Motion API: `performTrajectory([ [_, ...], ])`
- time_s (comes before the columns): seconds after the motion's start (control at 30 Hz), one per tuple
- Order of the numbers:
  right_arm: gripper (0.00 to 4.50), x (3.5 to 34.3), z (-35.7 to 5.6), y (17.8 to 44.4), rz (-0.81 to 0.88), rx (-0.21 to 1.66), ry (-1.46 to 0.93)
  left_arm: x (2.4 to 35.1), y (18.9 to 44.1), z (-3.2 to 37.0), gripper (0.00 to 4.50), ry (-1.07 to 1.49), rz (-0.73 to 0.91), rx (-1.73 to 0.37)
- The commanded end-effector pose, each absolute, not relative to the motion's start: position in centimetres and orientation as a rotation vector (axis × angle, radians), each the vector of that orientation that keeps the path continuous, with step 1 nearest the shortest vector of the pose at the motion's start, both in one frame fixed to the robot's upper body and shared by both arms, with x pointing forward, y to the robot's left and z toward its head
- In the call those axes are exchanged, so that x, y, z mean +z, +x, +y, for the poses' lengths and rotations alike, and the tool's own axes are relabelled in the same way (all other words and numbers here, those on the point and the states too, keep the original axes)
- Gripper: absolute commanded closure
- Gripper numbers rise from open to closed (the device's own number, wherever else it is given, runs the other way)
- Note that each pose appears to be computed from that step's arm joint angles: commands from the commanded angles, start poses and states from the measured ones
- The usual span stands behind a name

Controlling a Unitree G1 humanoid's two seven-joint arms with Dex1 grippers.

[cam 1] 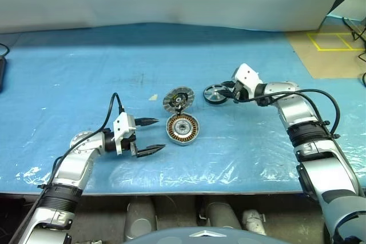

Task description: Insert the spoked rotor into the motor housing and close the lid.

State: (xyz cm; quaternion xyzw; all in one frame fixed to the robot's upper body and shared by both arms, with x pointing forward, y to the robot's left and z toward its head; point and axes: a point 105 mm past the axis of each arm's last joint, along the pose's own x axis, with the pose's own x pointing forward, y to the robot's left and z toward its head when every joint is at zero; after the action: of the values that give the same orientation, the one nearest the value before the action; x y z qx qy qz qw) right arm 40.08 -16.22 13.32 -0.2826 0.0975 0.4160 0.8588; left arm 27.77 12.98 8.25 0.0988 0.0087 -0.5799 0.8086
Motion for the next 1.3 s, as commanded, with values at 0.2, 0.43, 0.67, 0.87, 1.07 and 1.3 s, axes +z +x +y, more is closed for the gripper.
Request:
performTrajectory([
  [0.2,0.85,13.6,-16.3,39.8,0.197,0.853,-0.586,8.8,27.7,13.0,0.00,0.237,-0.009,-1.240],
  [0.43,0.85,13.0,-16.3,40.1,0.219,0.837,-0.594,8.6,27.8,13.1,0.00,0.240,-0.005,-1.232],
  [0.67,0.85,12.7,-16.1,40.1,0.210,0.846,-0.678,8.6,27.8,13.1,0.00,0.241,-0.002,-1.227],
  [0.87,0.85,12.0,-16.0,40.1,0.220,0.870,-0.749,8.5,27.8,13.2,0.00,0.239,0.002,-1.227],
  [1.07,0.85,11.6,-16.1,40.1,0.233,0.892,-0.818,8.4,27.8,13.2,0.00,0.238,0.004,-1.226],
  [1.3,1.46,10.3,-15.9,39.1,0.290,0.981,-0.775,8.4,27.8,13.2,0.00,0.243,0.003,-1.222],
])
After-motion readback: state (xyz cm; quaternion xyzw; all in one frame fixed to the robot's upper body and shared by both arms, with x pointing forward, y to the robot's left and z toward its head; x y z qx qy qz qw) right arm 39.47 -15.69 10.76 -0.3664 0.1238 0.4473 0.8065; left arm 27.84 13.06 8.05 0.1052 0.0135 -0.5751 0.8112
